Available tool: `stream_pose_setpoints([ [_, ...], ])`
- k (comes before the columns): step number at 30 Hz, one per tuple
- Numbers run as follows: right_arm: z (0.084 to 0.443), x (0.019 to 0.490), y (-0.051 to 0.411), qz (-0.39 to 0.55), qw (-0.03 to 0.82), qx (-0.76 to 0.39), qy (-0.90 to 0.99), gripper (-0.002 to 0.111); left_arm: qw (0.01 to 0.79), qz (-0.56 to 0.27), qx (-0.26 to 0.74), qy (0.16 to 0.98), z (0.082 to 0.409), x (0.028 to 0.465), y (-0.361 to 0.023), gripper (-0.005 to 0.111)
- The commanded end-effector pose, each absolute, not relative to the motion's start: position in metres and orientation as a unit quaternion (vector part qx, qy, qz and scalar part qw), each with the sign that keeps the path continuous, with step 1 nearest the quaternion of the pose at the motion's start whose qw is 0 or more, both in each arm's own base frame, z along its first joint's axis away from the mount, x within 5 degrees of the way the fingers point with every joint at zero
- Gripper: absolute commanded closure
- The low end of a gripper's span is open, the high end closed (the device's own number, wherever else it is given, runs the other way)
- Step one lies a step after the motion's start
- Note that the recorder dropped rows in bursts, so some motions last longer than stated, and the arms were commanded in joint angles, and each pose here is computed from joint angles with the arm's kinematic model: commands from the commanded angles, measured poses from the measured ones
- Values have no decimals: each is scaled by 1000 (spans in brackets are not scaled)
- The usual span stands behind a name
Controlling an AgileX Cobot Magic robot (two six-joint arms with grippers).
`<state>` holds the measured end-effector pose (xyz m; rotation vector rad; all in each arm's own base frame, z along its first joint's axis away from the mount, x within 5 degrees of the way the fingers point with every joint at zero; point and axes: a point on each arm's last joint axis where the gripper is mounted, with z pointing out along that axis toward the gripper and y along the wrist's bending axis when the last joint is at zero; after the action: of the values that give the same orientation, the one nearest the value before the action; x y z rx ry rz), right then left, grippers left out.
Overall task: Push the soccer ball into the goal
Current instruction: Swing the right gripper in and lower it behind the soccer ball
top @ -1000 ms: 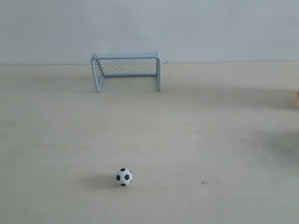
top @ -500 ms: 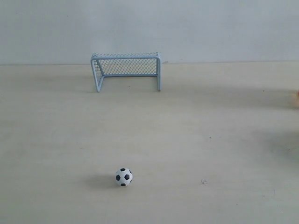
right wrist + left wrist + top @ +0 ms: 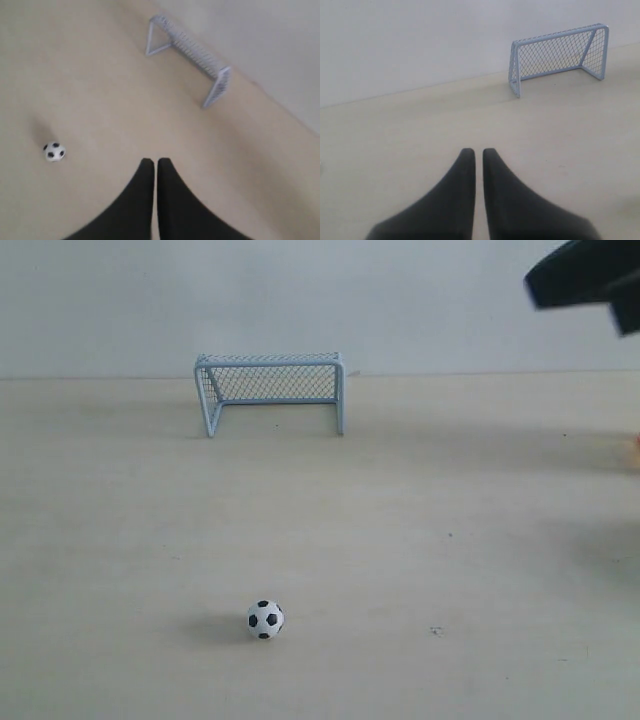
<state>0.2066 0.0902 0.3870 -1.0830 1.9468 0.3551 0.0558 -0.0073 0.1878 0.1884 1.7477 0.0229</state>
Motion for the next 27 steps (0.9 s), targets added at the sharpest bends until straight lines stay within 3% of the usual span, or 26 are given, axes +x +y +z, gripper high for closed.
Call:
stream_pose_setpoints([
  [1, 357, 216, 132, 139, 349, -510, 774, 108, 641, 6, 79, 763, 190, 56, -7, 100],
  [3, 325, 218, 178, 105, 301, -586, 745, 108, 641, 6, 79, 763, 190, 56, -7, 100],
  [10, 228, 209, 266, 84, 186, -689, 696, 108, 641, 6, 79, 763, 190, 56, -7, 100],
  [16, 169, 201, 300, 86, 143, -706, 688, 108, 641, 6, 79, 763, 190, 56, -7, 100],
  [27, 159, 195, 306, 126, 127, -708, 683, 108, 641, 6, 79, 763, 190, 56, -7, 100],
])
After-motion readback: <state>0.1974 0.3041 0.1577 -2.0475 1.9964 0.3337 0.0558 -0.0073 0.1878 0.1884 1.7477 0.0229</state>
